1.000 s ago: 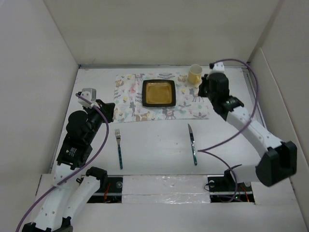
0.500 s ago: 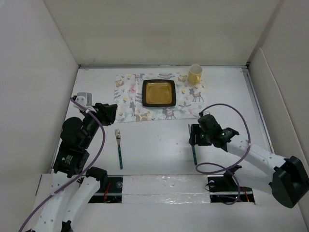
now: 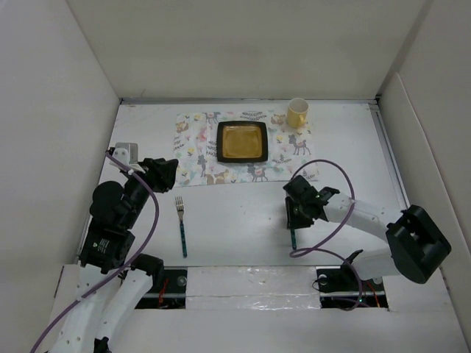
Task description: Set the dinner table for one person
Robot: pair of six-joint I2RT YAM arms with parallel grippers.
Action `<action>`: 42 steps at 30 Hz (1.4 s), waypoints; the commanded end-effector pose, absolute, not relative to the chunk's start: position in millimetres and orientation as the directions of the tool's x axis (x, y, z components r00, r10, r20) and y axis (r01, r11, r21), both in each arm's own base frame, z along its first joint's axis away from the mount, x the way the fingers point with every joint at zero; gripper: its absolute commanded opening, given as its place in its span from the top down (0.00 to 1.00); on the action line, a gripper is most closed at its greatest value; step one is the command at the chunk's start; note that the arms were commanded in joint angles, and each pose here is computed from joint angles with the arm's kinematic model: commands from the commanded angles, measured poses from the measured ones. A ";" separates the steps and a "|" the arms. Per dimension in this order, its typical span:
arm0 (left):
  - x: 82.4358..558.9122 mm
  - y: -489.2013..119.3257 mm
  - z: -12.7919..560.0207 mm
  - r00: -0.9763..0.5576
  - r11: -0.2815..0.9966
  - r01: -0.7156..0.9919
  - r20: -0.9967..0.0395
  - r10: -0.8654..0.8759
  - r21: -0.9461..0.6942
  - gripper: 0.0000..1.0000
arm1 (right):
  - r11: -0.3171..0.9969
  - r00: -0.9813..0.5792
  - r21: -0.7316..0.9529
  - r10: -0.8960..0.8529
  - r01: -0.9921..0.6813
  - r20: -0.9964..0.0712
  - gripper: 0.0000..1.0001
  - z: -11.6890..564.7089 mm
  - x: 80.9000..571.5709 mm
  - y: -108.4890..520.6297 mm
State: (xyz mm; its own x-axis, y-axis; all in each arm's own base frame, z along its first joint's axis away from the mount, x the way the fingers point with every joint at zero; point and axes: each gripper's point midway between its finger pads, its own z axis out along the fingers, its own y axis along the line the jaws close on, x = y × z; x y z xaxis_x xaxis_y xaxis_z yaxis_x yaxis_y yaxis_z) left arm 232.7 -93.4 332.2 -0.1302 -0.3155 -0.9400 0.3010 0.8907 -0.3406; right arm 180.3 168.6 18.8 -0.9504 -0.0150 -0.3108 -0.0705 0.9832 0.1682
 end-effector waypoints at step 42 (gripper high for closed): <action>233.2 -89.5 348.3 -0.071 0.894 0.295 -0.941 -0.332 -0.338 0.52 | 0.988 -0.773 0.143 0.044 -0.061 -0.633 1.00 90.6 497.2 184.4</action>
